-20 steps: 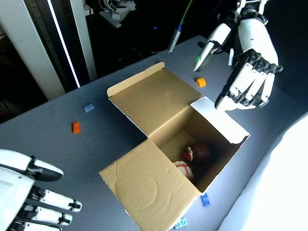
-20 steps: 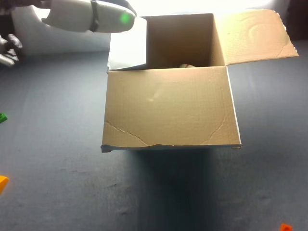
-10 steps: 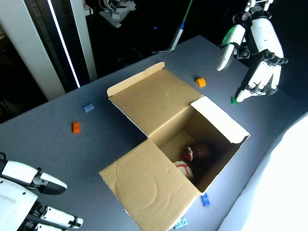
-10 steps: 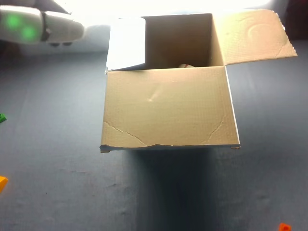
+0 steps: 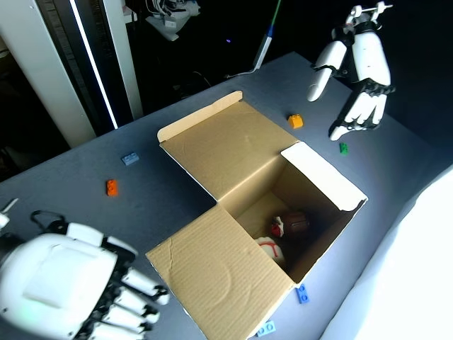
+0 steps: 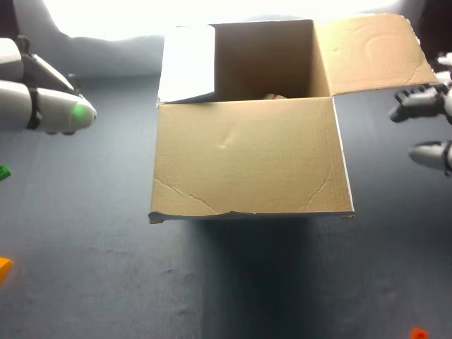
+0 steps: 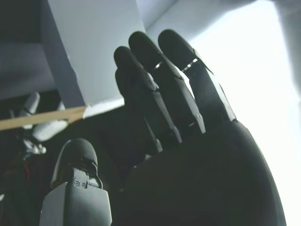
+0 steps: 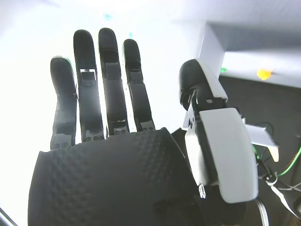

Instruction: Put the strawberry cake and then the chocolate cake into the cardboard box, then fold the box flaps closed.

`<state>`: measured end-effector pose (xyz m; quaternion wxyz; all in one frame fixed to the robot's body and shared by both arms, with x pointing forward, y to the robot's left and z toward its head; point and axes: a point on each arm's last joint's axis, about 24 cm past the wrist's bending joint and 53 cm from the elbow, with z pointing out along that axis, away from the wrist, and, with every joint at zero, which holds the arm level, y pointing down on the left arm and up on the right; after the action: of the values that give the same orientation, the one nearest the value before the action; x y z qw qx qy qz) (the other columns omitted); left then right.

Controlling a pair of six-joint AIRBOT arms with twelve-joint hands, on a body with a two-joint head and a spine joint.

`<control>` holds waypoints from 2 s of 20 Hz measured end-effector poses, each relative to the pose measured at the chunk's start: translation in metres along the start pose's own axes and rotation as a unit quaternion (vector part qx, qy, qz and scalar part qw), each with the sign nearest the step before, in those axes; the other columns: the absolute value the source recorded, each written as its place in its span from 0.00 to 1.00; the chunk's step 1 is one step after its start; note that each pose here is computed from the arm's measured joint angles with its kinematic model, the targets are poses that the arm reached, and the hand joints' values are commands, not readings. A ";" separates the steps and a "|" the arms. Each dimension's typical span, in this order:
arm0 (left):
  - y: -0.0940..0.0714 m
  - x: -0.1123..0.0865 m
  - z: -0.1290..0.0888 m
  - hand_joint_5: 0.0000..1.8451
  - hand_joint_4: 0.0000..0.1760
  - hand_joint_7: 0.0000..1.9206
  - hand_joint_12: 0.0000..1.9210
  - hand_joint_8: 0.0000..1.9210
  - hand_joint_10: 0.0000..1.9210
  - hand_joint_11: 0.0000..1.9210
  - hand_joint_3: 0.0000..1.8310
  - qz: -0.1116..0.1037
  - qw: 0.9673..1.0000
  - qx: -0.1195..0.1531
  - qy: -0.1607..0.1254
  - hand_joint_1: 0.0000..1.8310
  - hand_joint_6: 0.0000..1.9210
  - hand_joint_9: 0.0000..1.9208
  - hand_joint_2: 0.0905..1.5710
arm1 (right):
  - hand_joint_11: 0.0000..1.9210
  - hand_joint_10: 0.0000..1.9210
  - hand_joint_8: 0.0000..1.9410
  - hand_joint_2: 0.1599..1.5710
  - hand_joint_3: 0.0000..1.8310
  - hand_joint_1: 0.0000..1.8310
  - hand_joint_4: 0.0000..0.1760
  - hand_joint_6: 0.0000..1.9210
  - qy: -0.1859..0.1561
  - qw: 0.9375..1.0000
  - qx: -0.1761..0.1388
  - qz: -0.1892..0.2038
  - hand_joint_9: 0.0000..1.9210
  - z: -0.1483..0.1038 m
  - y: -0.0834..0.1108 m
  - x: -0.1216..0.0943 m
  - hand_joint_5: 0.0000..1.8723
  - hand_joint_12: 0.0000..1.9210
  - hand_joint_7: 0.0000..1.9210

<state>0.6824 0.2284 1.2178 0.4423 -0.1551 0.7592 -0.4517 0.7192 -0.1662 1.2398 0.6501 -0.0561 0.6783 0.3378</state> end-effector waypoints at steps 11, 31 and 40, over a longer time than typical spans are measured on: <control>0.016 0.054 -0.008 0.45 0.00 0.51 0.69 0.00 0.25 0.20 0.00 -0.094 0.994 -0.030 0.043 0.06 0.00 0.41 0.72 | 0.03 0.50 0.00 0.85 0.00 0.11 0.00 0.17 -0.054 0.998 -0.036 -0.027 0.21 0.032 0.034 -0.061 0.22 0.94 0.34; 0.010 0.078 -0.008 0.44 0.00 0.51 0.72 0.00 0.35 0.20 0.00 -0.144 0.987 -0.033 0.056 0.07 0.00 0.38 0.72 | 0.04 0.49 0.00 0.84 0.00 0.13 0.00 0.18 -0.040 0.996 -0.081 0.018 0.20 0.065 0.113 -0.084 0.21 0.94 0.33; -0.001 0.091 -0.009 0.44 0.00 0.51 0.68 0.00 0.33 0.23 0.00 -0.158 0.985 -0.024 0.067 0.08 0.00 0.40 0.72 | 0.03 0.50 0.00 0.84 0.00 0.13 0.00 0.18 -0.024 0.996 -0.086 0.018 0.19 0.068 0.120 -0.069 0.22 0.94 0.33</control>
<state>0.6233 0.1750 1.1720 0.3096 -0.2525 0.7637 -0.5071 0.7250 -0.0631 1.3542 0.6530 -0.0918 0.6315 0.4080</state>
